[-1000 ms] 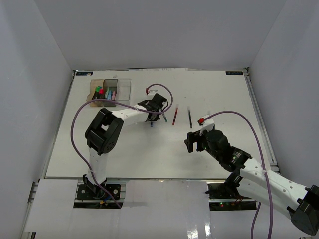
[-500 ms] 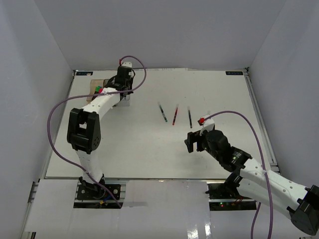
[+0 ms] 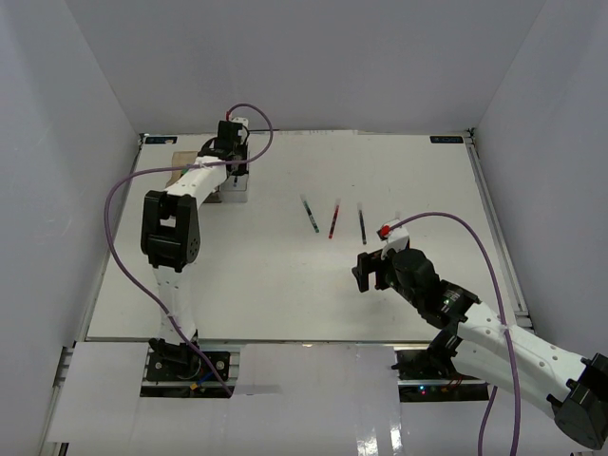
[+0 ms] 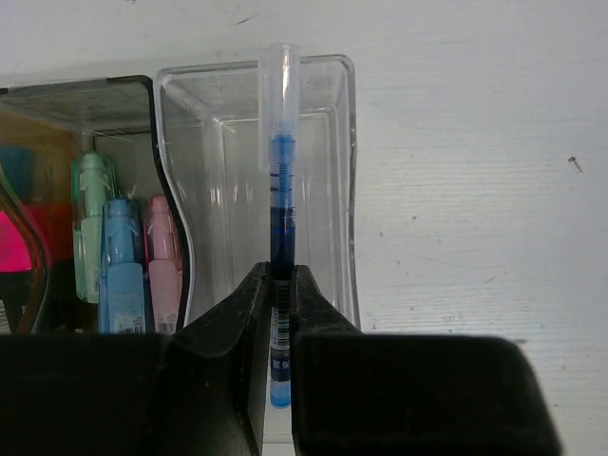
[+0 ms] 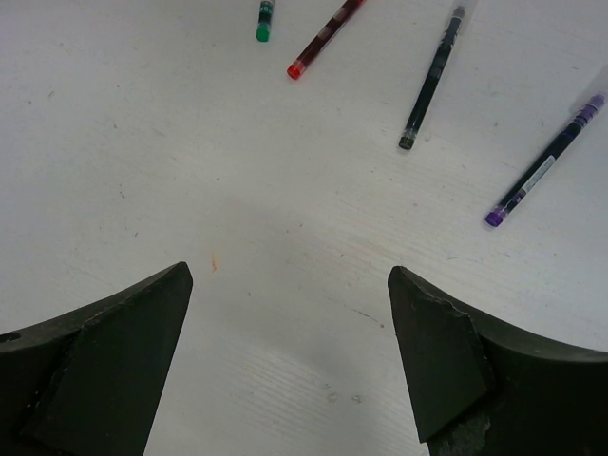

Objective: Sort the stationery into containers
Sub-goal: Place the pen in the storage box, then pick up the pen from the center of the board.

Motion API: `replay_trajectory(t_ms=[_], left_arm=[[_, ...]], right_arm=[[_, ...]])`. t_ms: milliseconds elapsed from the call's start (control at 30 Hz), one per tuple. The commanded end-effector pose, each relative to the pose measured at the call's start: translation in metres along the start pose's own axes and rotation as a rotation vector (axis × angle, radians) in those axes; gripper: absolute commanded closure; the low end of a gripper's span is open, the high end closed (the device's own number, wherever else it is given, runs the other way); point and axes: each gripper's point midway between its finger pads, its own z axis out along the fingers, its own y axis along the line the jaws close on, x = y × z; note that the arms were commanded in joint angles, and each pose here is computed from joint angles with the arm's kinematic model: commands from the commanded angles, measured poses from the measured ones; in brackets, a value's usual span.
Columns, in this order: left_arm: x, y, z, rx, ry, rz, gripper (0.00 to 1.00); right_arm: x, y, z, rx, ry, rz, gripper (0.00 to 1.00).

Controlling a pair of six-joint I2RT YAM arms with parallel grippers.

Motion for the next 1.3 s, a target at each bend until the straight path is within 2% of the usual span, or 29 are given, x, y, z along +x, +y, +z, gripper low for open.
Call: replay_trajectory(t_ms=[0, 133, 167, 333, 500, 567, 667, 833, 867, 933, 967, 1100, 1267], left_arm=[[-0.023, 0.011, -0.016, 0.014, -0.043, -0.033, 0.85], [-0.017, 0.012, -0.016, 0.019, -0.032, -0.037, 0.8], [-0.015, 0.011, -0.016, 0.023, -0.026, -0.034, 0.75], [-0.013, 0.006, -0.022, 0.049, -0.024, -0.055, 0.59], [-0.011, 0.0, -0.04, 0.074, -0.024, -0.156, 0.44], [-0.016, -0.003, -0.054, 0.084, -0.038, -0.207, 0.42], [-0.01, -0.025, -0.075, 0.091, -0.033, -0.289, 0.39], [0.015, -0.099, -0.104, 0.133, 0.001, -0.385, 0.33], [0.021, -0.122, -0.111, 0.161, 0.01, -0.383, 0.32], [0.026, -0.139, -0.111, 0.142, -0.002, -0.404, 0.29], [0.031, -0.159, -0.116, 0.159, 0.0, -0.38, 0.24], [0.052, -0.195, -0.1, 0.148, 0.036, -0.374, 0.22], [0.065, -0.213, -0.083, 0.099, 0.04, -0.373, 0.24]], right_arm=[[-0.004, -0.003, 0.0, 0.017, -0.021, 0.006, 0.1], [-0.003, -0.002, 0.001, 0.015, -0.011, 0.001, 0.1], [-0.003, -0.002, 0.001, 0.013, -0.011, 0.001, 0.1], [-0.004, -0.002, 0.001, 0.012, -0.016, 0.003, 0.1], [-0.007, -0.001, -0.001, 0.006, -0.026, 0.01, 0.1], [-0.006, -0.001, -0.001, 0.006, -0.026, 0.009, 0.1], [-0.007, -0.001, -0.001, 0.005, -0.029, 0.012, 0.1], [-0.006, 0.0, -0.001, 0.003, -0.025, 0.016, 0.1], [-0.007, 0.0, -0.001, 0.003, -0.026, 0.017, 0.1], [-0.006, 0.0, -0.001, 0.001, -0.028, 0.017, 0.1], [-0.006, 0.0, -0.001, 0.0, -0.029, 0.019, 0.1], [-0.005, 0.0, -0.002, -0.002, -0.032, 0.019, 0.1], [-0.004, 0.0, -0.004, -0.007, -0.035, 0.022, 0.1]])
